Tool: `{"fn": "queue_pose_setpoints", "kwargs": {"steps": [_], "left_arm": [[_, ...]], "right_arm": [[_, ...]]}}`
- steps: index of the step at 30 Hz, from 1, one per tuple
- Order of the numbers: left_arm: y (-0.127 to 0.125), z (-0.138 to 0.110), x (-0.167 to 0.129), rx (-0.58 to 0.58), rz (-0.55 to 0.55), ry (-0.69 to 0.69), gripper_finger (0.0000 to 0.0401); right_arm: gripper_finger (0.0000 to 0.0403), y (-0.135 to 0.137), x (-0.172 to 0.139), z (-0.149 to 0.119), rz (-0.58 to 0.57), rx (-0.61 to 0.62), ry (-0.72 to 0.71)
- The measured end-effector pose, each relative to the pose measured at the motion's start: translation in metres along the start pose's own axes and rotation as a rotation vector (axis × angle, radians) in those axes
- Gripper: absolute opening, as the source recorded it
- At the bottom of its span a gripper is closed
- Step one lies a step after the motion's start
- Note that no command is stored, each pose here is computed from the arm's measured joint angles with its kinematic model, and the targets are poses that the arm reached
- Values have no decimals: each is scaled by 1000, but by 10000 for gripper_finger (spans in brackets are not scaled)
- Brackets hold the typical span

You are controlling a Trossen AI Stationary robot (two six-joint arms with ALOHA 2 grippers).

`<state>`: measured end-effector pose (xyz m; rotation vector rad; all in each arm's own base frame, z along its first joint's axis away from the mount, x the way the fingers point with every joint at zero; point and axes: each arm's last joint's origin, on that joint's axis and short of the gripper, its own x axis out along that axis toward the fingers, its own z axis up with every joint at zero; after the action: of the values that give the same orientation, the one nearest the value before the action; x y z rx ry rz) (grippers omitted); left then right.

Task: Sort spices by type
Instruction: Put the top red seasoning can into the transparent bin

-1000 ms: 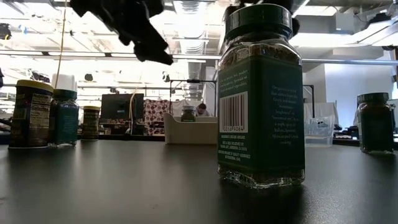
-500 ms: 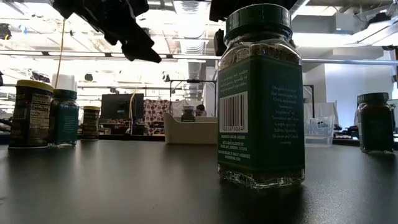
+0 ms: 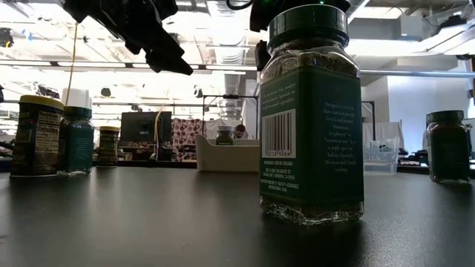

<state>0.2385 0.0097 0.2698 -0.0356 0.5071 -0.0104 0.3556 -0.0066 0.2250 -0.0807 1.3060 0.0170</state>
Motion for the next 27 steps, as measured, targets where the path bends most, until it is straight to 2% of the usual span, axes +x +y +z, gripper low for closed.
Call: {"fn": "queue_pose_setpoints", "kwargs": {"steps": [6,21,27], "left_arm": [[0,0,0,1,0,0,272],[5,0,0,-6,20,0,272],[5,0,0,1,19,-1,272]], "right_arm": [[350,0,1,-1,5,-52,7],[349,2,15,-4,25,-56,22],[328,2,14,-4,34,-58,21]]}}
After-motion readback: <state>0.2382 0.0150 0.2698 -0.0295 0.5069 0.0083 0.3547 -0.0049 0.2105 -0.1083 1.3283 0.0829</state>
